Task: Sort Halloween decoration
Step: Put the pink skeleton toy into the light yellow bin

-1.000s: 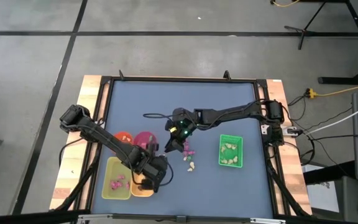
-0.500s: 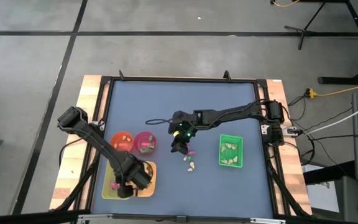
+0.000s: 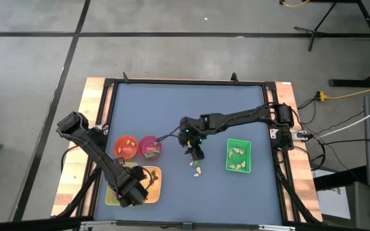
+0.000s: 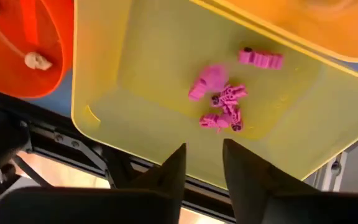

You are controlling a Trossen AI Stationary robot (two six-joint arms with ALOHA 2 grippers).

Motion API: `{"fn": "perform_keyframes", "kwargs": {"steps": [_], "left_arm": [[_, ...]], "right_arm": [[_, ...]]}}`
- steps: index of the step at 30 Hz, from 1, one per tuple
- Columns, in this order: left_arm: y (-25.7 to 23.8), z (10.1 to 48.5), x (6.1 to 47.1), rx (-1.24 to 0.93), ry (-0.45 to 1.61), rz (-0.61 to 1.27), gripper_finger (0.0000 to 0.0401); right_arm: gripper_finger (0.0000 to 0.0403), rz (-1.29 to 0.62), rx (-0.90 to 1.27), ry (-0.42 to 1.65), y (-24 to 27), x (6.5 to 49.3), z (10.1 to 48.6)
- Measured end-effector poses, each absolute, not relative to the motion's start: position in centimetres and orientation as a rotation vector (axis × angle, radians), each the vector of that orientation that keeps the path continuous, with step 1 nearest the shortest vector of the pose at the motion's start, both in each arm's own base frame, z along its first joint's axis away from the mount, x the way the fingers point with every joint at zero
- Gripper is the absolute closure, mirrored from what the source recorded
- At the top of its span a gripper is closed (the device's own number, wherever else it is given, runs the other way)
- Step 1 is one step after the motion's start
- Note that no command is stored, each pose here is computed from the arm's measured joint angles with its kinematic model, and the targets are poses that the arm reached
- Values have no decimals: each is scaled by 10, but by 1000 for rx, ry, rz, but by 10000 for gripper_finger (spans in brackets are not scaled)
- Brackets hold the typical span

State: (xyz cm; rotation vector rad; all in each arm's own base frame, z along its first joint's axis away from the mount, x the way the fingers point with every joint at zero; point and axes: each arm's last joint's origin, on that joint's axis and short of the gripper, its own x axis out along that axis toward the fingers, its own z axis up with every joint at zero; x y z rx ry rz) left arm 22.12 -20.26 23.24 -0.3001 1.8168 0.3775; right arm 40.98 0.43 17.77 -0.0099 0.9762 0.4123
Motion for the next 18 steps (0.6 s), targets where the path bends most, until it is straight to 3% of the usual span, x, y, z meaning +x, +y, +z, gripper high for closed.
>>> {"fn": "perform_keyframes", "kwargs": {"steps": [9, 18], "left_arm": [[-205, 232, 219, -297, 1793, 398, 257], [-205, 232, 221, -281, 1755, 404, 249]], "right_arm": [[223, 581, -464, 1056, 1, 397, 170], [223, 675, -648, 1039, 0, 392, 162]]}}
